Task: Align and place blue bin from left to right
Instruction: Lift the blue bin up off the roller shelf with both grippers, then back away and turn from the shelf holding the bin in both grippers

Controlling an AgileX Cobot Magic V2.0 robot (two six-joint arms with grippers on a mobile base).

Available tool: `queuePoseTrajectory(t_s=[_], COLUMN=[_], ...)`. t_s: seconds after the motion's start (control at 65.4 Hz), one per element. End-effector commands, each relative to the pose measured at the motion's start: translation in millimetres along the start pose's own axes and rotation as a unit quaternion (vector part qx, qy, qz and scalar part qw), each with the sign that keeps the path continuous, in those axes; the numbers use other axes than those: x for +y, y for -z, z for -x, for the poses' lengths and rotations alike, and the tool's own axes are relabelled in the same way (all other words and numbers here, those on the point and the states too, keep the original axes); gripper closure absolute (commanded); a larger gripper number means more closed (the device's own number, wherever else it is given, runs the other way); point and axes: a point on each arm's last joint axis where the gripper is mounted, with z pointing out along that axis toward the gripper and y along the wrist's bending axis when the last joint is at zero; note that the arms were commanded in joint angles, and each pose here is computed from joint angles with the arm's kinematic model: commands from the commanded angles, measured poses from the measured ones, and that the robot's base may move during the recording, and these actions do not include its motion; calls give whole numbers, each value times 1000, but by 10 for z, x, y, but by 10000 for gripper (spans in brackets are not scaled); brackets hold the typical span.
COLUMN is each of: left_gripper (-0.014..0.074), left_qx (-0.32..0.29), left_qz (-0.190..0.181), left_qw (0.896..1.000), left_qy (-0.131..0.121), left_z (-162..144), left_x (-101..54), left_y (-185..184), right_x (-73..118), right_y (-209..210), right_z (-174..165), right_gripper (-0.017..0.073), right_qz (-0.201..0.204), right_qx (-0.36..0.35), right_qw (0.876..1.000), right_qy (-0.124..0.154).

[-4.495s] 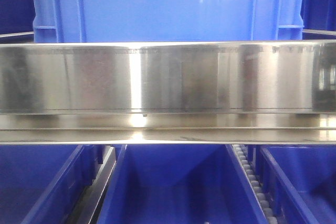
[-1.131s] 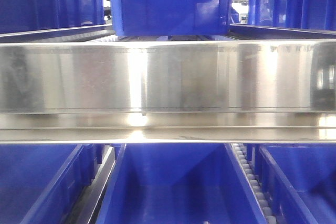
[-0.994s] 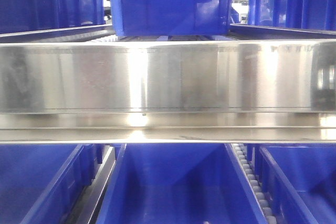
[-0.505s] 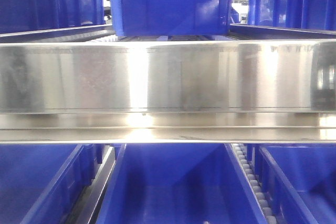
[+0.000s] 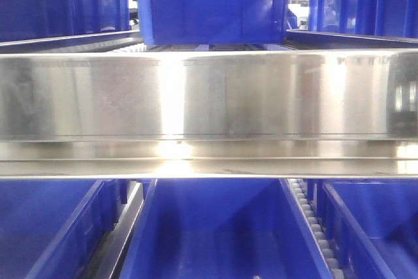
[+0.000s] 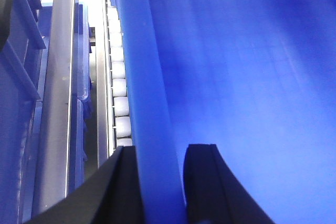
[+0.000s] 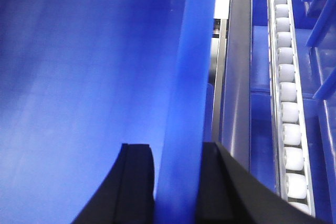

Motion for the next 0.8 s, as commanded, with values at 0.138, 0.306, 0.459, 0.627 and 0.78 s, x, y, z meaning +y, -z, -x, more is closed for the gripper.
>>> queuePoseTrajectory(t_s=[0.138,0.306,0.459,0.627,0.78], left_gripper=[603,603,603,603,603], left_qx=[-53,-53,-53,-53,-53], left_qz=[2,2,2,2,2], left_qw=[999,999,999,999,999], left_qy=[-7,-7,-7,-7,-7], left_z=[80,80,80,80,80], left_x=[30,29,29,29,29], left_y=[170,170,170,170,170], right_x=[-45,-45,-46,-43,-34], right_y=[177,150,62,-58,-157], right_z=[92,94,98,134,191], right_gripper=[629,629,629,629,629], right_qz=[-16,-17,-18,-17,-14], right_qx=[-63,-60,-52,-57,-78], right_qw=[998,998,998,998,997], right_qy=[21,21,21,21,22])
